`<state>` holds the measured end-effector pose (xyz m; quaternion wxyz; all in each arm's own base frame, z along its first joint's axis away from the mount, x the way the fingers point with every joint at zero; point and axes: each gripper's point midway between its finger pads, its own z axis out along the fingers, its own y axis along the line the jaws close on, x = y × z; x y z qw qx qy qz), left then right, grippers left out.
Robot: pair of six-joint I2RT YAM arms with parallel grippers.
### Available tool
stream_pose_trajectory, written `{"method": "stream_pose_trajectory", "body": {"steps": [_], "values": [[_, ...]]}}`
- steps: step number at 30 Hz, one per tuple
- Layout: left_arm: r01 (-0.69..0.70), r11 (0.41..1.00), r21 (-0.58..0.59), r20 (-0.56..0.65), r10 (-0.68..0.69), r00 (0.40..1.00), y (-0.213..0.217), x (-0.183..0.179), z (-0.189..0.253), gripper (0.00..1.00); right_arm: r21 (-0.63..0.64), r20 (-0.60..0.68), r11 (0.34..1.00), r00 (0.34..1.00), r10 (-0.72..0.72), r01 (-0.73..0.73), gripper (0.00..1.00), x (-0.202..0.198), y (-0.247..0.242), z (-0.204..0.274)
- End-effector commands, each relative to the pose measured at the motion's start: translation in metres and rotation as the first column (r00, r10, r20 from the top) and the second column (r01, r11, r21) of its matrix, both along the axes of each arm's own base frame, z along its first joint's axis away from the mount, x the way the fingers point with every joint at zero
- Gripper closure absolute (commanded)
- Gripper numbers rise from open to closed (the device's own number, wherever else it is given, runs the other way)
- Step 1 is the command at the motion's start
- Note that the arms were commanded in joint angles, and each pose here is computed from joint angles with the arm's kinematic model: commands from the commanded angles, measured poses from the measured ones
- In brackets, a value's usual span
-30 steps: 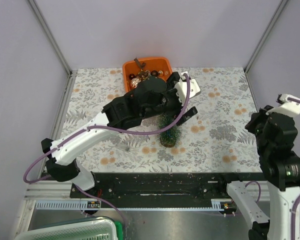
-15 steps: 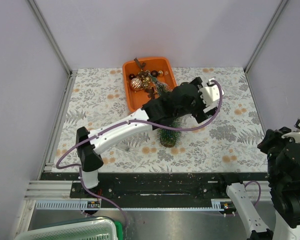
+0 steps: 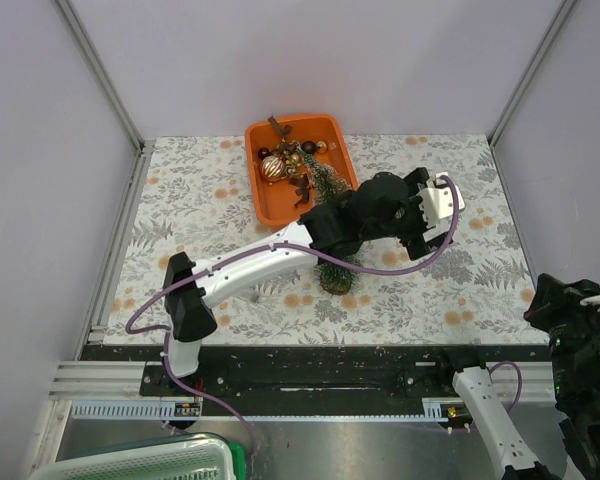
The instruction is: Decorate the small christmas tree
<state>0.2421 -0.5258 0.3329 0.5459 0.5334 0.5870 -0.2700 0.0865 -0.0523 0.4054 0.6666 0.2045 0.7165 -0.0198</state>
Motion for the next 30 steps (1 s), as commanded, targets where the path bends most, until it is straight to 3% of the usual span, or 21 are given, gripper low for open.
{"method": "stream_pose_trajectory", "body": {"steps": [1,6,9,14,21,27,30], "values": [[0.104,0.987,-0.124,0.054,-0.098,0.994,-0.029,-0.007,0.025,0.01,0.042,0.026,0.993,0.994,0.105,-0.106,1.0,-0.009,0.018,0.0],[-0.048,0.966,-0.254,0.193,0.099,0.976,-0.031,0.022,0.05,0.01,0.045,0.023,0.989,0.99,0.138,-0.139,1.0,-0.018,0.022,-0.001],[-0.021,0.971,-0.238,0.257,0.084,0.963,-0.033,0.013,0.044,0.01,0.047,0.031,0.986,0.987,0.16,-0.161,1.0,-0.022,0.025,0.0],[0.031,0.978,-0.204,0.257,0.024,0.966,-0.042,-0.002,0.03,0.01,0.059,0.049,0.978,0.979,0.197,-0.2,1.0,-0.025,0.031,0.004],[-0.103,0.93,-0.353,0.349,0.233,0.908,-0.034,0.017,0.063,0.07,0.076,0.055,0.965,0.967,0.249,-0.252,1.0,-0.027,0.04,0.002],[-0.045,0.966,-0.256,0.357,0.138,0.924,-0.041,0.005,0.037,0.06,0.076,0.073,0.959,0.96,0.269,-0.274,1.0,-0.029,0.043,0.007],[-0.063,0.962,-0.265,0.366,0.16,0.917,-0.042,0.01,0.036,0.07,0.076,0.081,0.958,0.959,0.27,-0.276,1.0,-0.031,0.042,0.01]]}}
